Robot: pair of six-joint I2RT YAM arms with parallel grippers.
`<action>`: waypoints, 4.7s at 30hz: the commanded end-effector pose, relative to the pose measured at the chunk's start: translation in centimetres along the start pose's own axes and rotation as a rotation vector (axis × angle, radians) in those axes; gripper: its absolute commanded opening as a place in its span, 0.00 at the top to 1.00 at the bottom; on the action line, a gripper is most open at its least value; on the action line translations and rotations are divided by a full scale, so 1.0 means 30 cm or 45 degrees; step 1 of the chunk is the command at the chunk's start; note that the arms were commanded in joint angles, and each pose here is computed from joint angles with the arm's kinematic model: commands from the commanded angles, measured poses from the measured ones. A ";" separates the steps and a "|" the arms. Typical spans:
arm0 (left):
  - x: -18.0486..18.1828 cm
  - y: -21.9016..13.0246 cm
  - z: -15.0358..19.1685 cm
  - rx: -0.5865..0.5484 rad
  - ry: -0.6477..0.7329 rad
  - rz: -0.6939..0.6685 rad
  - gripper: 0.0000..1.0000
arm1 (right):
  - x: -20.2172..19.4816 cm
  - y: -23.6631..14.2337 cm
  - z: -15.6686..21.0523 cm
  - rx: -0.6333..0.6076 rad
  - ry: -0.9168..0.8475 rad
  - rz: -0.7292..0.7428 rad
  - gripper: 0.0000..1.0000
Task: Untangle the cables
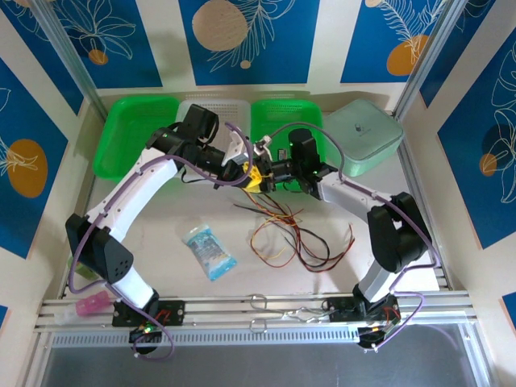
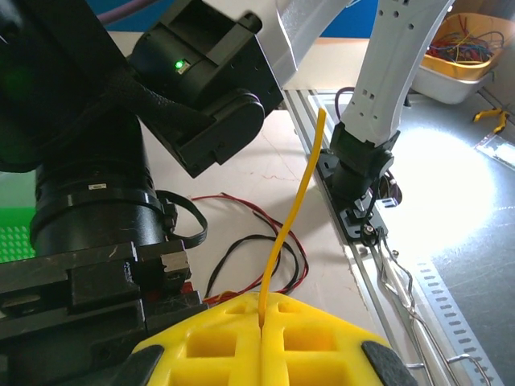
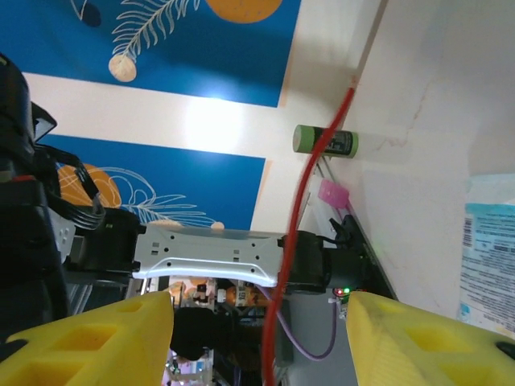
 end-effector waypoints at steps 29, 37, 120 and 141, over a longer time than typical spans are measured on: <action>0.064 -0.121 -0.096 -0.164 0.090 -0.517 1.00 | -0.025 -0.157 -0.124 -0.627 0.023 0.194 1.00; 0.076 -0.212 -0.290 -0.429 0.053 -0.668 1.00 | 0.196 -0.331 -0.163 -0.933 -0.236 0.359 1.00; 0.201 -0.962 -0.175 -0.608 -0.368 -1.817 1.00 | 0.836 -1.214 -0.051 -2.286 -0.830 1.034 1.00; 0.217 -1.072 -0.062 -0.666 -0.505 -1.911 1.00 | 0.815 -1.337 0.068 -2.402 -0.763 1.144 1.00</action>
Point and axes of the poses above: each hand's point on the last joint's axis, 136 mm out from that joint toward the fingers, its own y axis out along the fingers, its own x axis along the line the jaws close on, z = x × y, the point moved 4 cm from there along -y, back along the fingers, and after that the axes turned 3 degrees about -y, right-handed, at the moved point
